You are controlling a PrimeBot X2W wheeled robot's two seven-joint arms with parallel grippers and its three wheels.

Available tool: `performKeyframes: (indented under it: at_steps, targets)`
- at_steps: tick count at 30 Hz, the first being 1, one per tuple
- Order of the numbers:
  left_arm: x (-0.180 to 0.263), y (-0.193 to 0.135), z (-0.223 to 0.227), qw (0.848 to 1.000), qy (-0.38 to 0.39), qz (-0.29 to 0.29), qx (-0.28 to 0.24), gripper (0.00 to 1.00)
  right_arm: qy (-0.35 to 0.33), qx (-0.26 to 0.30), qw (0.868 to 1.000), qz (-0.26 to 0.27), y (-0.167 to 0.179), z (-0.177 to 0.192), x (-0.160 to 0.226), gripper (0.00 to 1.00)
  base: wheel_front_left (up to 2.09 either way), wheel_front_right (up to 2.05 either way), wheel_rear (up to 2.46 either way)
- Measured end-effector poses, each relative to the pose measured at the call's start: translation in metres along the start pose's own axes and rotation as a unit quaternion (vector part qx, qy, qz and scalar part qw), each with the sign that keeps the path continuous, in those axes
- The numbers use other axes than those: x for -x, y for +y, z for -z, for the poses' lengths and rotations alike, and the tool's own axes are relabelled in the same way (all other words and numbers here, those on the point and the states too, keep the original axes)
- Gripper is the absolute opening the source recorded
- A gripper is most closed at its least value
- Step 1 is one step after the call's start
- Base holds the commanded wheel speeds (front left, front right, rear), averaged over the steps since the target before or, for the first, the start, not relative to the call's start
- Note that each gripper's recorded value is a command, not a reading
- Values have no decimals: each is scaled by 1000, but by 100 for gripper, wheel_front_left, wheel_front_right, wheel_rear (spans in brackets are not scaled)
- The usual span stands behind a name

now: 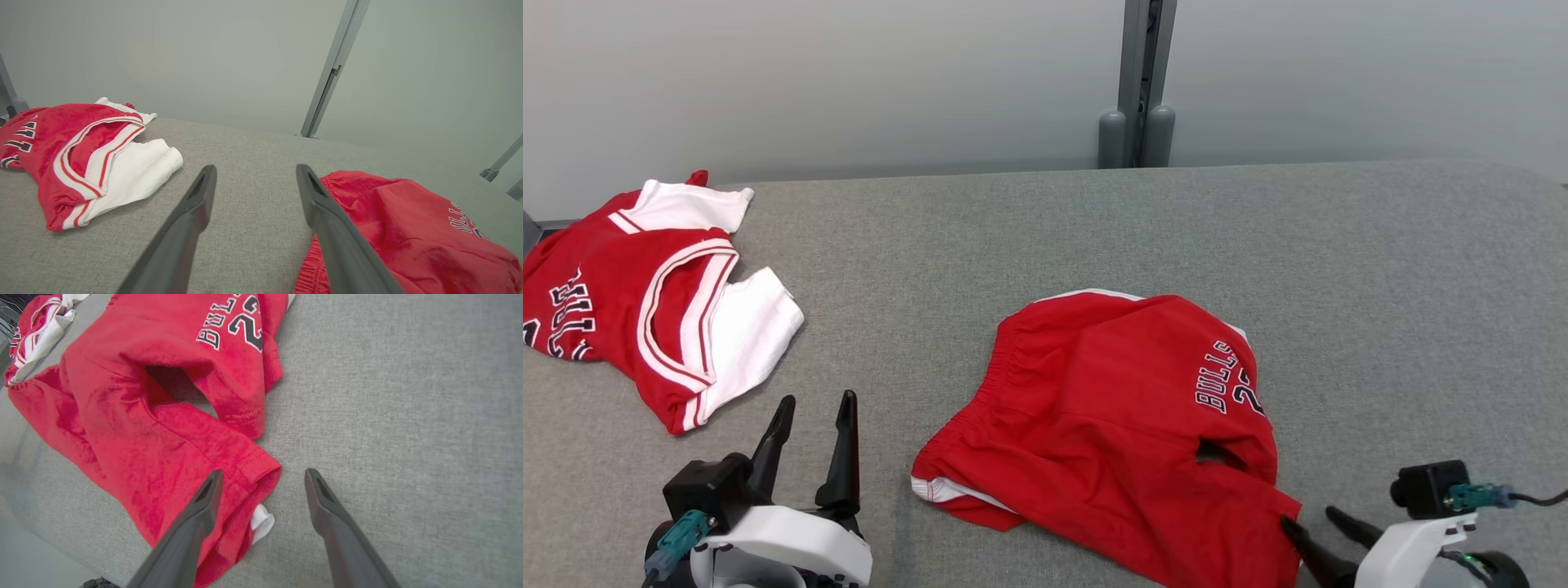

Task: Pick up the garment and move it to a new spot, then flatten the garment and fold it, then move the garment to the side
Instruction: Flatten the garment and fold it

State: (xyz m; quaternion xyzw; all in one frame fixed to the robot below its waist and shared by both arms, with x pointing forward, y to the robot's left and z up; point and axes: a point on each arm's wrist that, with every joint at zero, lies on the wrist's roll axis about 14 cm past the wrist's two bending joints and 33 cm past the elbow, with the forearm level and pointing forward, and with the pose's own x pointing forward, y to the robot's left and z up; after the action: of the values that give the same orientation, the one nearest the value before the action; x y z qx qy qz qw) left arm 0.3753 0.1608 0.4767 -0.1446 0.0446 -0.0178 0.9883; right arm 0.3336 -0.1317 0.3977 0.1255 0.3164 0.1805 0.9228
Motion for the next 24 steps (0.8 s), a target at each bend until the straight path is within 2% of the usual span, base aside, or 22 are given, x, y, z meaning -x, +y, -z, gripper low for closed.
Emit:
performKeyframes:
  at_steps: [11,12,13,14,19,24]
  targets:
    - [-1,2,1,1000,3,-4,1,100,61,-10,998,-19,16,26,-13,100,0,0,0]
    - [-1,3,1,1000,2,-6,1,100,61,-10,998,-22,18,26,-15,80,0,0,0]
    - [0,5,1,1000,3,-7,0,100,63,-10,998,-24,19,26,-16,48,0,0,0]
    - [1,7,2,1000,3,-11,0,100,66,-9,997,-27,20,27,-17,0,0,0,0]
    - [2,8,1,1000,3,-13,0,100,57,2,998,-32,23,23,-18,0,0,0,0]
    - [1,6,1,1000,2,-10,1,100,4,8,999,-41,27,-3,-18,0,0,0,0]
